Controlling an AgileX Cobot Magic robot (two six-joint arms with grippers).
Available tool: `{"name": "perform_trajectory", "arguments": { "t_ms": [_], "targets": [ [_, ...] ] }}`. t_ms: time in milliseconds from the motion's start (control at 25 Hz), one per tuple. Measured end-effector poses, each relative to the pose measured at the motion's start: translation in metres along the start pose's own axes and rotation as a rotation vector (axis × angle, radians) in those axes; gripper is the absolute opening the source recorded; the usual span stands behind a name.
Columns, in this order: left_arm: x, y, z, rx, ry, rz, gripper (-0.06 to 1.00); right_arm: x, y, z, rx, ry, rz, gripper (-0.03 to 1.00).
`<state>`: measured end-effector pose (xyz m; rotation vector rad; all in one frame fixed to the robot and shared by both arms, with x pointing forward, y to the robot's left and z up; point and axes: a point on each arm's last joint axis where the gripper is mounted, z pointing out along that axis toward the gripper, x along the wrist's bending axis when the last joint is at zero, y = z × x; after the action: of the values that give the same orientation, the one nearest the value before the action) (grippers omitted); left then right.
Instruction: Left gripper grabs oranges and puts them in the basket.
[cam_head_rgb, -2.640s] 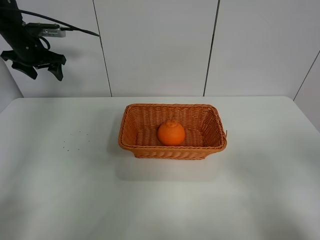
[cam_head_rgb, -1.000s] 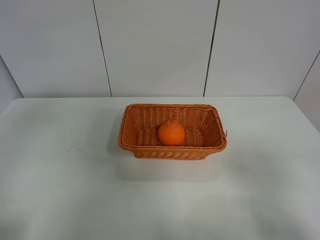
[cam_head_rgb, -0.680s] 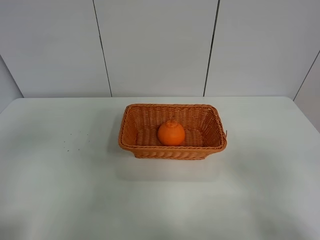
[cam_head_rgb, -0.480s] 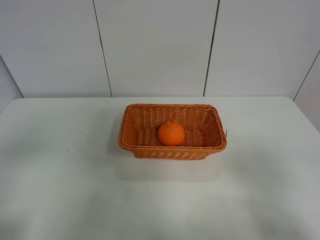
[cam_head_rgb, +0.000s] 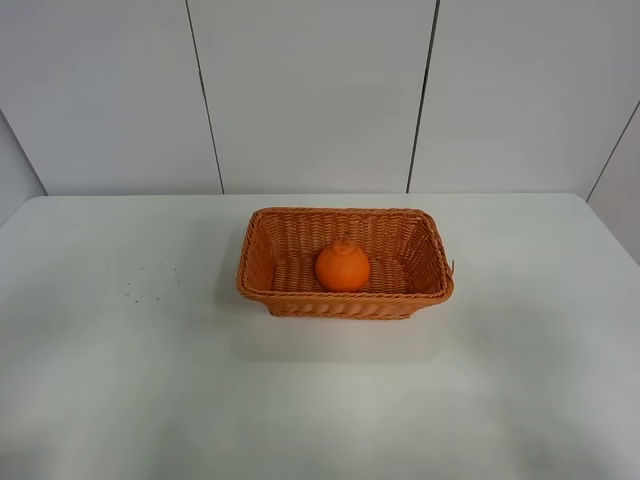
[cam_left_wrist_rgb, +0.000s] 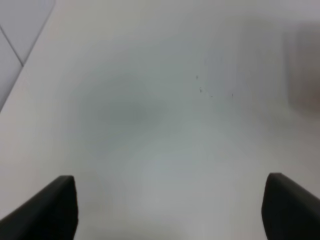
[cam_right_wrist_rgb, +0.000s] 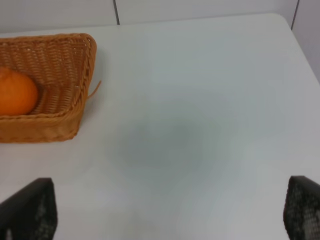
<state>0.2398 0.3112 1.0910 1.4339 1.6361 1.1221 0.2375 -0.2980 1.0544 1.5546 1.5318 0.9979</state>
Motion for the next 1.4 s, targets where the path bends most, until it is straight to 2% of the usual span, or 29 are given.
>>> {"name": "perform_trajectory", "arguments": {
  "t_ms": [240,800,1400],
  "targets": [
    [0.000,-0.016,-0.009,-0.041,-0.006,-0.011,0.85,0.000,0.000,0.000,0.000,0.000,0.000,0.69],
    [-0.003,-0.038,0.008,0.053,-0.021,-0.014,0.85,0.000,0.000,0.000,0.000,0.000,0.000,0.69],
    [-0.003,-0.039,0.009,0.058,-0.021,-0.007,0.85,0.000,0.000,0.000,0.000,0.000,0.000,0.69]
  ]
}}
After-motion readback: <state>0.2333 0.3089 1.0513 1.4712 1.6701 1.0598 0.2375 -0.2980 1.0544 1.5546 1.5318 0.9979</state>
